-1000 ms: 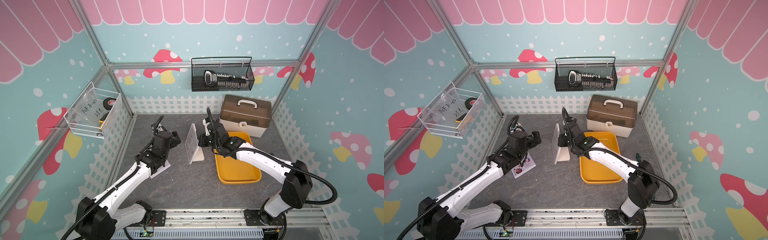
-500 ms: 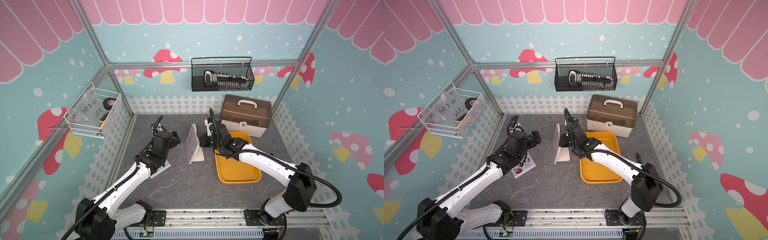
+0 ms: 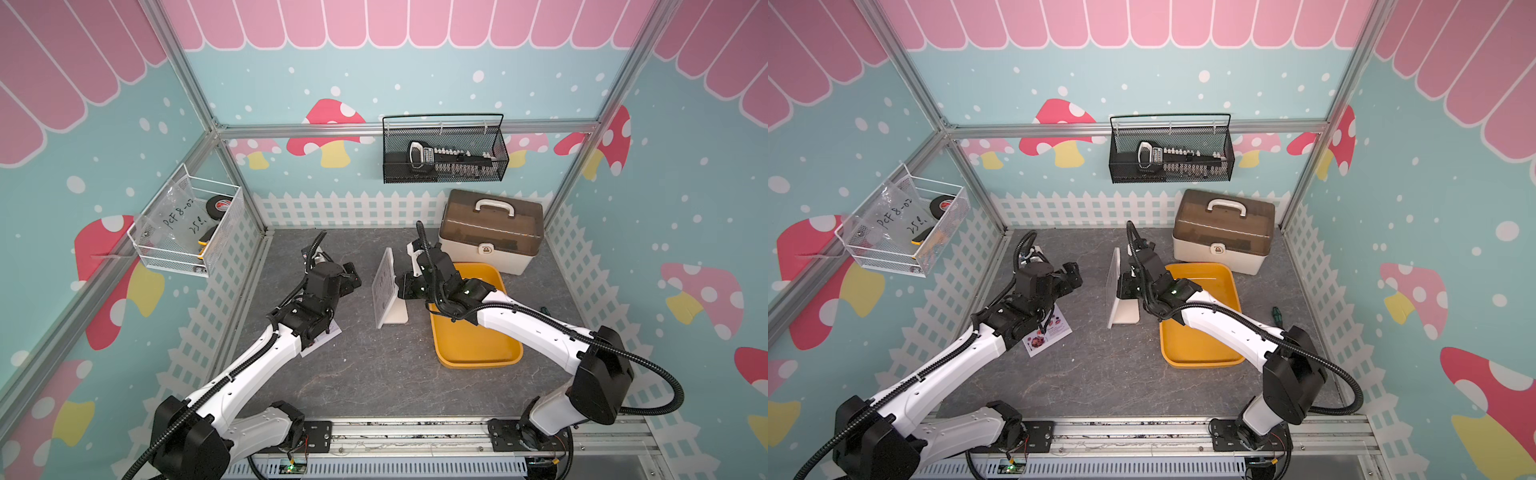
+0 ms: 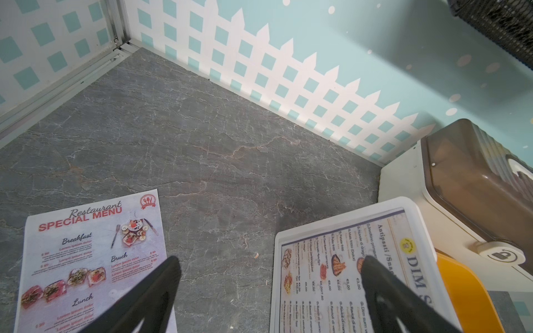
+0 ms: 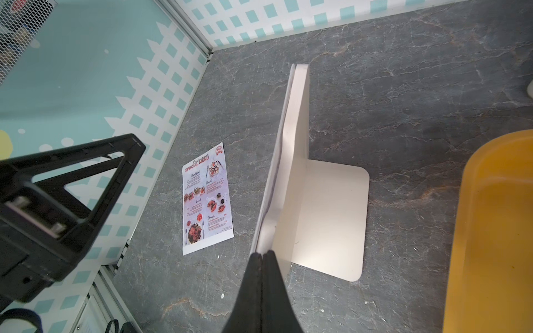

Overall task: Replace the menus in the menu holders
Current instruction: Adjust the menu at the menu holder.

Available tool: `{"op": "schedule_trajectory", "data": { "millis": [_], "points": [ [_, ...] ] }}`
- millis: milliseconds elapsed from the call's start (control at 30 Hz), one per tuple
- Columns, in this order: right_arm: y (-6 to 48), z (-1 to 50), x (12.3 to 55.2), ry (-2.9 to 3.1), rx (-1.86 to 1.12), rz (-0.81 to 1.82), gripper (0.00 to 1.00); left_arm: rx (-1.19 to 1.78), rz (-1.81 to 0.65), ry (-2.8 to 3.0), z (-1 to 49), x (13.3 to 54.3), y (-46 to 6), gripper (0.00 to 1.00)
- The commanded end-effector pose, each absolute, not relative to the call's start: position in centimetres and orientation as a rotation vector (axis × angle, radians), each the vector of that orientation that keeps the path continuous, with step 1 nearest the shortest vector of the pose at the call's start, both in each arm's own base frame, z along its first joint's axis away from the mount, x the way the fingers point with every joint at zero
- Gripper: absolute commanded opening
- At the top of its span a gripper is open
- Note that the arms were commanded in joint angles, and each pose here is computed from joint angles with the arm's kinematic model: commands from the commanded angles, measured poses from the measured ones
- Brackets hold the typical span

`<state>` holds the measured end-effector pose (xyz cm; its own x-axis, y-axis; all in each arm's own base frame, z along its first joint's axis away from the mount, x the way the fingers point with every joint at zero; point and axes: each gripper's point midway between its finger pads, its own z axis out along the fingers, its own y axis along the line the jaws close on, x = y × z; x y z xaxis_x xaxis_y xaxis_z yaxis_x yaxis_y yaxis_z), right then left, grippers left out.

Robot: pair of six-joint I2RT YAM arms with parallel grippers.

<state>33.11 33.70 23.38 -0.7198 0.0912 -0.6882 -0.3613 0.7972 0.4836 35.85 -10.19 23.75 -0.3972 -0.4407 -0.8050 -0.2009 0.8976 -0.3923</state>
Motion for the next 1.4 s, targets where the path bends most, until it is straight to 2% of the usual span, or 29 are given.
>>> {"op": "schedule_trajectory", "data": {
  "millis": [0, 233, 1167, 1367],
  "points": [
    [33.6, 23.5, 32.5, 2.251, -0.191, 0.804, 0.00, -0.475, -0.268, 1.976, 24.2, 35.6, -9.8, 0.98],
    [33.7, 26.1, 32.9, 2.186, -0.211, 0.806, 0.00, -0.470, -0.272, 1.975, 24.3, 35.8, -10.0, 0.98],
    [33.8, 22.8, 31.8, 2.266, -0.212, 0.799, 0.00, -0.473, -0.266, 1.971, 24.4, 35.6, -9.8, 0.98],
    [33.3, 24.7, 32.1, 2.213, -0.205, 0.785, 0.00, -0.476, -0.268, 1.969, 24.5, 35.6, -9.8, 0.98]
  ]
}}
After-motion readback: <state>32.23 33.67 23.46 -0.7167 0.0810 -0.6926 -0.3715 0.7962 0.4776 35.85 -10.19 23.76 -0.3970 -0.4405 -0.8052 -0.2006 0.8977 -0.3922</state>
